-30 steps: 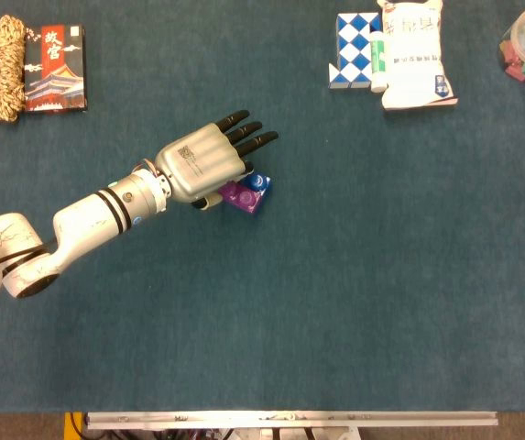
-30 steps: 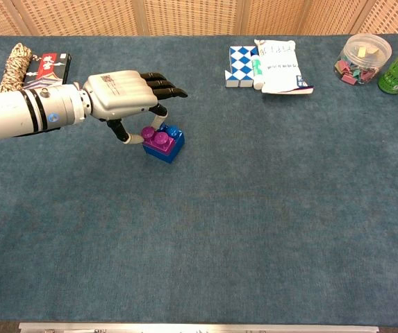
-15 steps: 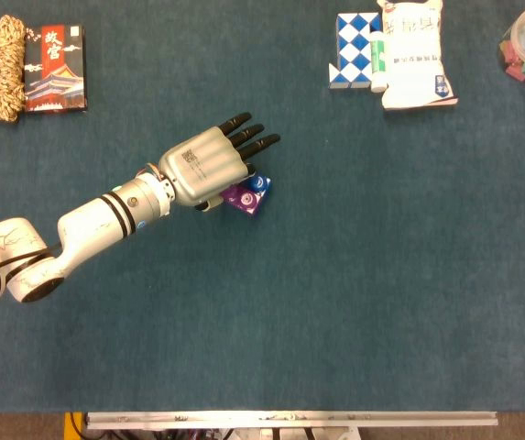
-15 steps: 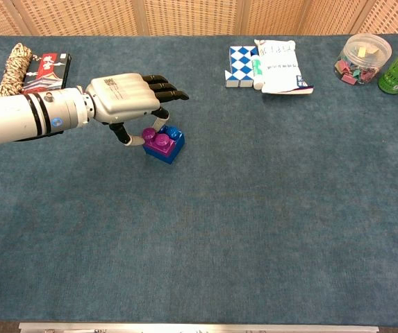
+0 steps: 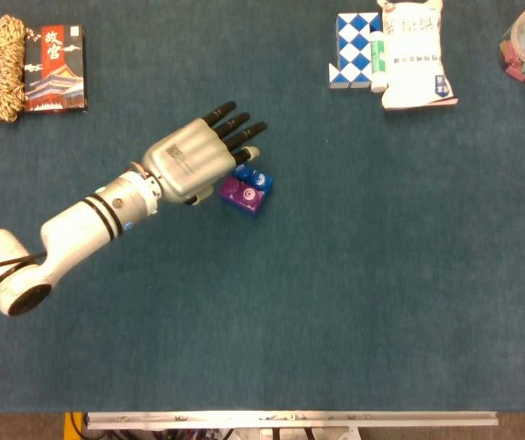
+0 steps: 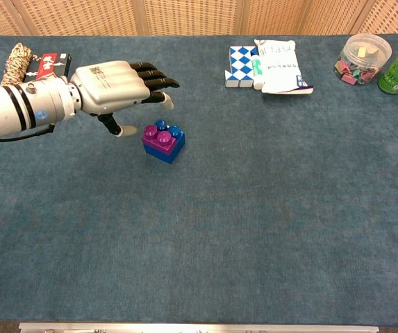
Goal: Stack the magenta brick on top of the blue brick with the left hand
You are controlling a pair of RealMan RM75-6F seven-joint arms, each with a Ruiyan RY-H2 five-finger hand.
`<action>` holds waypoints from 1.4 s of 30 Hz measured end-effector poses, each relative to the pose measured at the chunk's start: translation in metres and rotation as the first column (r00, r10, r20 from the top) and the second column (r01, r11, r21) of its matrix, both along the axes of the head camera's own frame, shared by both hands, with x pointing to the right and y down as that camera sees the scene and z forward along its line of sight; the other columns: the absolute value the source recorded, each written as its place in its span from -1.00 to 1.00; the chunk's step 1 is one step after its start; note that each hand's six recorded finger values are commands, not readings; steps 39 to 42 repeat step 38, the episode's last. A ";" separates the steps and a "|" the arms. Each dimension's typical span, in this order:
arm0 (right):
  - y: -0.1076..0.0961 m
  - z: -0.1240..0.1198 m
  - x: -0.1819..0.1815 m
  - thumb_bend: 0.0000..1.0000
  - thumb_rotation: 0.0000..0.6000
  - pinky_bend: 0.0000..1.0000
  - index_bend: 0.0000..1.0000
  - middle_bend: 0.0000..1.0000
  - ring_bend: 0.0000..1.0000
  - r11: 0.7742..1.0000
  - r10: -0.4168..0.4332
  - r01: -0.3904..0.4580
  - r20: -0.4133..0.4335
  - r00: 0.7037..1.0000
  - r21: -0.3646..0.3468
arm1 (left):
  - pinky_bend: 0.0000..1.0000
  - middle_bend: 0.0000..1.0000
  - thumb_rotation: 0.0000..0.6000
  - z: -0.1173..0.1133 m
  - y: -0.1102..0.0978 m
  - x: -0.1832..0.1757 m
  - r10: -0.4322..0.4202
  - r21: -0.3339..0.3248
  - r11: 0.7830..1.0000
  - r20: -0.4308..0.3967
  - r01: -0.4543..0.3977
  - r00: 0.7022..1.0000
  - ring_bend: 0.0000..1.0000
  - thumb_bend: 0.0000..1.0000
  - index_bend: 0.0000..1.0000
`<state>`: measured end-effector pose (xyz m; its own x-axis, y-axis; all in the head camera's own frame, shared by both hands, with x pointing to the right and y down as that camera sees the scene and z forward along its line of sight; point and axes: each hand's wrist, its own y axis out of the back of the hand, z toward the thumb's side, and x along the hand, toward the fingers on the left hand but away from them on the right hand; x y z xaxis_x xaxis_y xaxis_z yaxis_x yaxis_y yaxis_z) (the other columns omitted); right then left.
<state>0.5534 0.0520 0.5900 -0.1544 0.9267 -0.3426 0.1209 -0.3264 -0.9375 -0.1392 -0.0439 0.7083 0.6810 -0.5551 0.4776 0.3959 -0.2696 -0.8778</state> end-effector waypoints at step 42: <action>-0.001 0.025 -0.015 -0.33 1.00 -0.20 -0.24 -0.40 -0.47 0.998 -0.031 0.026 -0.091 0.995 -0.062 | -0.78 -0.58 1.00 -0.076 0.129 -0.254 -0.735 0.126 0.643 -0.174 0.755 0.655 -0.86 -0.34 -0.16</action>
